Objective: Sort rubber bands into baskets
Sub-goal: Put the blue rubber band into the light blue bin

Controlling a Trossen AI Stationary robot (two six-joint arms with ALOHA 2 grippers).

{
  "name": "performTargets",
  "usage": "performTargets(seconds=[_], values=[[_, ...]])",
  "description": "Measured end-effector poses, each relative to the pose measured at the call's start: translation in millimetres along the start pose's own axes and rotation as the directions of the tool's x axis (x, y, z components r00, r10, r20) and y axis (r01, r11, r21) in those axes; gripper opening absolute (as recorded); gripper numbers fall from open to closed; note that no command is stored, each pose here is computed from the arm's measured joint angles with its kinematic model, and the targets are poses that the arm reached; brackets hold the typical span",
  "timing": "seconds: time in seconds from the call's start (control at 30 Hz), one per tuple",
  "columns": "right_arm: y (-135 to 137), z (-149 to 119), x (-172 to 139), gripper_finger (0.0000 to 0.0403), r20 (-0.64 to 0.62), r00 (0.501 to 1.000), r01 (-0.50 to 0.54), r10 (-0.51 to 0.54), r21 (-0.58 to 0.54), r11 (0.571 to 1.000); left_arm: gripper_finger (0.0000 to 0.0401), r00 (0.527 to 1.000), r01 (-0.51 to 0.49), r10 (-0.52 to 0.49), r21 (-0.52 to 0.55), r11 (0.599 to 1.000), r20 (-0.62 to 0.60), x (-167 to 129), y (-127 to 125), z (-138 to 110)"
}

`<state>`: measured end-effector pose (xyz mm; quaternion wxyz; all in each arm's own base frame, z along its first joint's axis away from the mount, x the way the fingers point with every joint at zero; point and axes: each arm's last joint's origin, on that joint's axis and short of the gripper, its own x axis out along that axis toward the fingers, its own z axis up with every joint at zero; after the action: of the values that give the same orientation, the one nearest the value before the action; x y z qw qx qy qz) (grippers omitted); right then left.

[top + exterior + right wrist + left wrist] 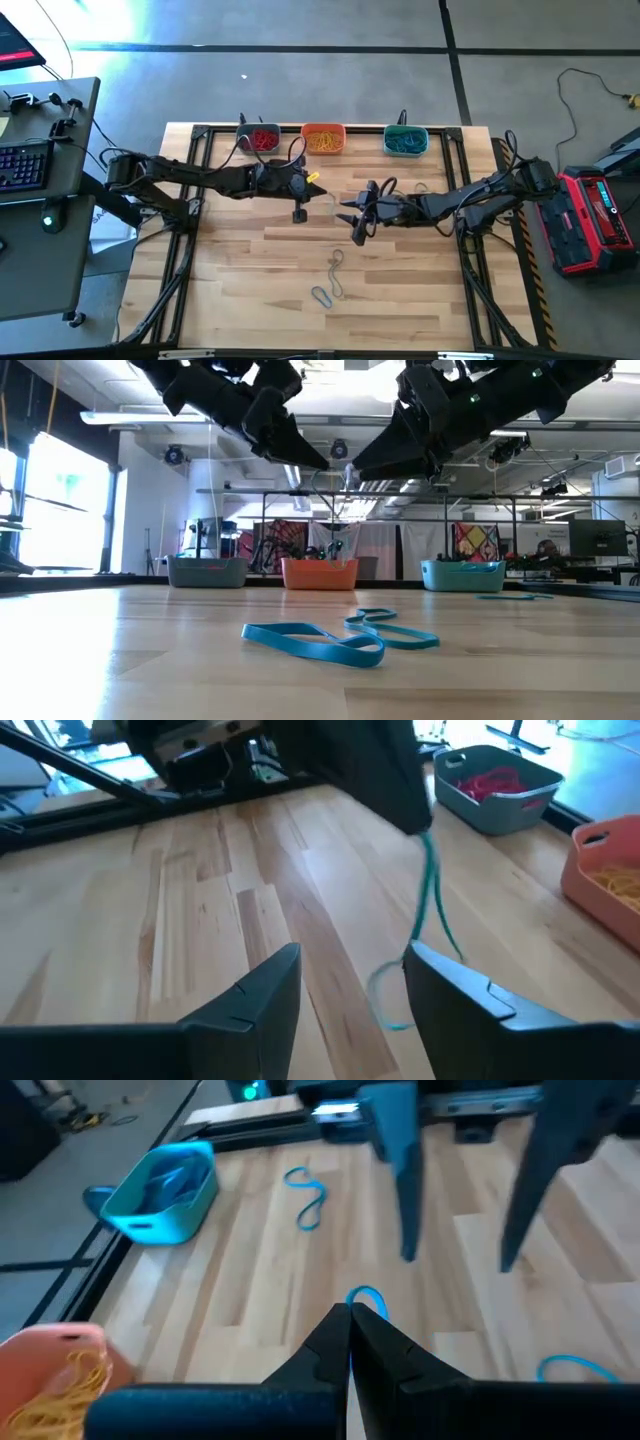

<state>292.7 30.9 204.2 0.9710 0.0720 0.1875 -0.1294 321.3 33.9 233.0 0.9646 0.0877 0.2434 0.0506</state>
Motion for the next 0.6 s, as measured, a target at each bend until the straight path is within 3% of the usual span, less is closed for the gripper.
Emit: performTargets(seconds=[0.6], values=[[0.0, 6.0, 0.3, 0.0161, 0.061, 0.998, 0.007, -0.002, -0.078, 0.997, 0.0000, 0.990, 0.057, -0.056, -0.002, 0.998, 0.126, -2.4, -18.5, 14.3]])
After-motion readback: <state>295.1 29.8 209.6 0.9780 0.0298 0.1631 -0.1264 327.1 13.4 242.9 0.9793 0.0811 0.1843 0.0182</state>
